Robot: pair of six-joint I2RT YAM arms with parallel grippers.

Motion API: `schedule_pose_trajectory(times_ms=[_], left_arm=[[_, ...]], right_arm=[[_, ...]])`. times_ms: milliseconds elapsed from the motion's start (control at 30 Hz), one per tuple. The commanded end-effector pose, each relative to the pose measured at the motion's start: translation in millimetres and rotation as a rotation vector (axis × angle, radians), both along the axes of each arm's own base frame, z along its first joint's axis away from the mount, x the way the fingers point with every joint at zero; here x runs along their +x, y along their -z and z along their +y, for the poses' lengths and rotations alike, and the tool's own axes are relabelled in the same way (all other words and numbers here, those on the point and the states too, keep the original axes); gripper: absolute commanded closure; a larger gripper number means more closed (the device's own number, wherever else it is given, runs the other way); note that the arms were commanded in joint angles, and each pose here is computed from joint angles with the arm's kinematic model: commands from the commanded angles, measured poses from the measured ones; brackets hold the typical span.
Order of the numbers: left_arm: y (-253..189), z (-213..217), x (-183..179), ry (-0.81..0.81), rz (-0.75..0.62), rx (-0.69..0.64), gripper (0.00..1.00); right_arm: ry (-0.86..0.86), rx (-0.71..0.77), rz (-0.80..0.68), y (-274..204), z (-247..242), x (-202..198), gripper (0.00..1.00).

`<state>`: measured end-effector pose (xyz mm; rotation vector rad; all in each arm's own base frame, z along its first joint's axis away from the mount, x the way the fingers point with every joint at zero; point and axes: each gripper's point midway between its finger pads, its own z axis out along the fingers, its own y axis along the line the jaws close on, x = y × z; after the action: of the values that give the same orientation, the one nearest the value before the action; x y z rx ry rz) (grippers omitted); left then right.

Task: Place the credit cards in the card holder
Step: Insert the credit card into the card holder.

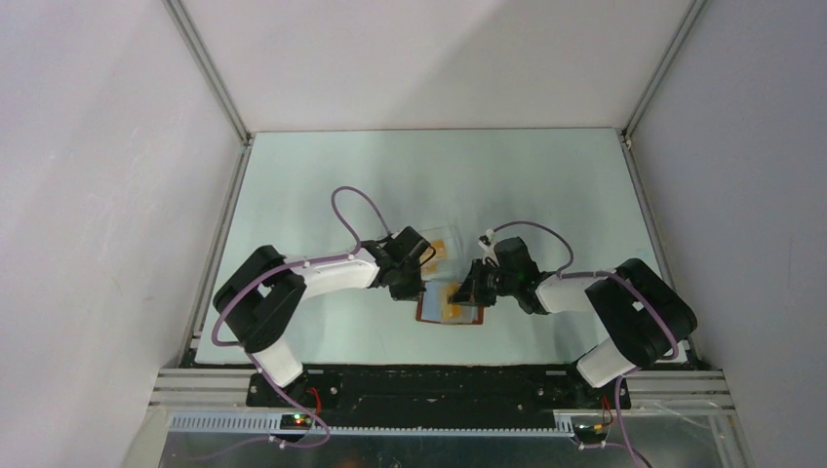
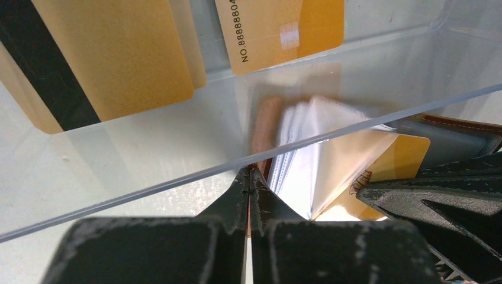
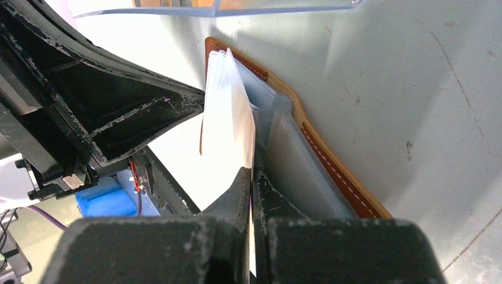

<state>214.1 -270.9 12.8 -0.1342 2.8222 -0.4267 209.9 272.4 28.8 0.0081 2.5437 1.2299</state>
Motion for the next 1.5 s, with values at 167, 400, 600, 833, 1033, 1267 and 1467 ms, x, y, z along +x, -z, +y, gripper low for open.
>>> schedule_pose_trajectory(times_ms=[167,400,600,833,1033,1267,1467], left_arm=[[19,2,-13,0.015,0.055,0.034,1.0],[22,1,-13,0.017,0.059,0.039,1.0],[21,-1,-17,0.026,0.074,0.025,1.0],[19,-1,-17,0.026,0.07,0.023,1.0],[19,-2,-16,0.026,0.068,0.025,1.0],[20,-1,-17,0.027,0.068,0.029,1.0],[21,-2,-16,0.032,0.069,0.029,1.0]], right_arm=[[0.055,-0.054,-0.03,9,-16,7,1.0],[0.085,-0.062,-0.055,6,-24,10,1.0],[0.083,-0.03,-0.041,10,-21,9,1.0],[0.12,-0.013,-0.053,7,-25,15,1.0],[0.119,0.021,-0.044,8,-17,14,1.0],[0.118,0.016,-0.05,9,-13,12,1.0],[0.133,0.021,-0.073,4,-12,15,1.0]])
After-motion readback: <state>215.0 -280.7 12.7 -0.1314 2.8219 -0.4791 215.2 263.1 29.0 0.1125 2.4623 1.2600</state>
